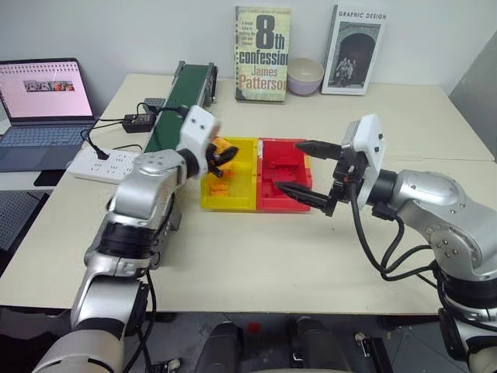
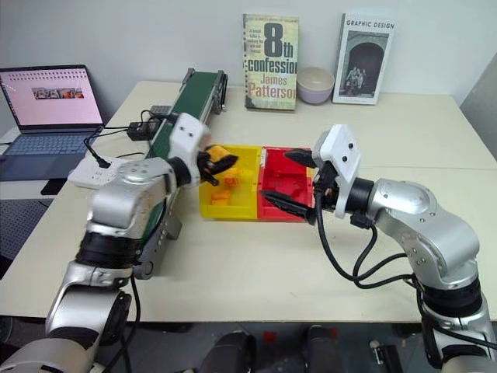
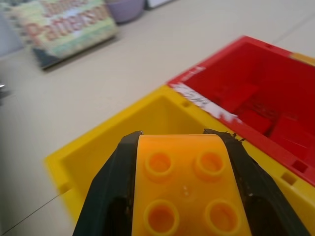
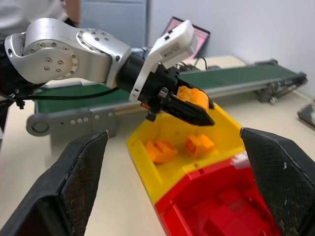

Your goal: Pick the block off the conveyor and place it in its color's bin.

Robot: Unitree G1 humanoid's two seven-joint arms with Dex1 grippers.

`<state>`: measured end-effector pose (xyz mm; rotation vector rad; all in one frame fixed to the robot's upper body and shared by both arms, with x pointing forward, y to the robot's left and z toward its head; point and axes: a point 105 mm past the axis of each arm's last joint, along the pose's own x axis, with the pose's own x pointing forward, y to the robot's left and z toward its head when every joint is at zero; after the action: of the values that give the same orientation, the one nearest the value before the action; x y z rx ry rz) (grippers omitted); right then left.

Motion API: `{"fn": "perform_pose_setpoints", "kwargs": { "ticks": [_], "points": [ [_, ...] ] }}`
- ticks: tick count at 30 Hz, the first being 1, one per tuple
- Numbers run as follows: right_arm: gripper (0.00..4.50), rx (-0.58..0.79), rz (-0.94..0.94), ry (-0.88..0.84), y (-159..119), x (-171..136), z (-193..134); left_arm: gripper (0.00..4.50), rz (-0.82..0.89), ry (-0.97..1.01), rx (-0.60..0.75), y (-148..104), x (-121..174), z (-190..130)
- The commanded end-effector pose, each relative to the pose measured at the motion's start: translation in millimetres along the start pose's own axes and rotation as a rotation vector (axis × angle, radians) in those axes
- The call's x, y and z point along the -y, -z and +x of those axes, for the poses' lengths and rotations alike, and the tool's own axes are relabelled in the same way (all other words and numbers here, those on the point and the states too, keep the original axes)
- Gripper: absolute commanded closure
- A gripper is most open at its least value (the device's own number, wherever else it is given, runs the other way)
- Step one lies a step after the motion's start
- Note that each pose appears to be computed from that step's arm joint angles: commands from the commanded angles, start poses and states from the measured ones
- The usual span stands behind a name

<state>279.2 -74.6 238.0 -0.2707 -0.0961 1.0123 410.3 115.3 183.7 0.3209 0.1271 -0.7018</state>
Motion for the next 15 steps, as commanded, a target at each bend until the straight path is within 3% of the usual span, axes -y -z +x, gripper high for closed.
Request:
{"fn": "perform_pose_setpoints", "kwargs": {
  "ticks": [1,10,15],
  "points": [
    [0.00,0.015,-0.043,0.064,-10.3,-0.1,-10.3,1.74,0.037,0.029,0.057,-13.2,-5.3,-0.5],
    [0.00,0.010,-0.047,0.065,-13.4,7.4,-11.8,0.13,0.077,0.018,0.067,-25.0,-23.7,-26.2],
    [0.00,-0.003,-0.064,-0.020,-18.8,19.2,-13.8,0.05,0.106,0.158,0.074,-44.3,-21.2,-78.1]
  ]
}}
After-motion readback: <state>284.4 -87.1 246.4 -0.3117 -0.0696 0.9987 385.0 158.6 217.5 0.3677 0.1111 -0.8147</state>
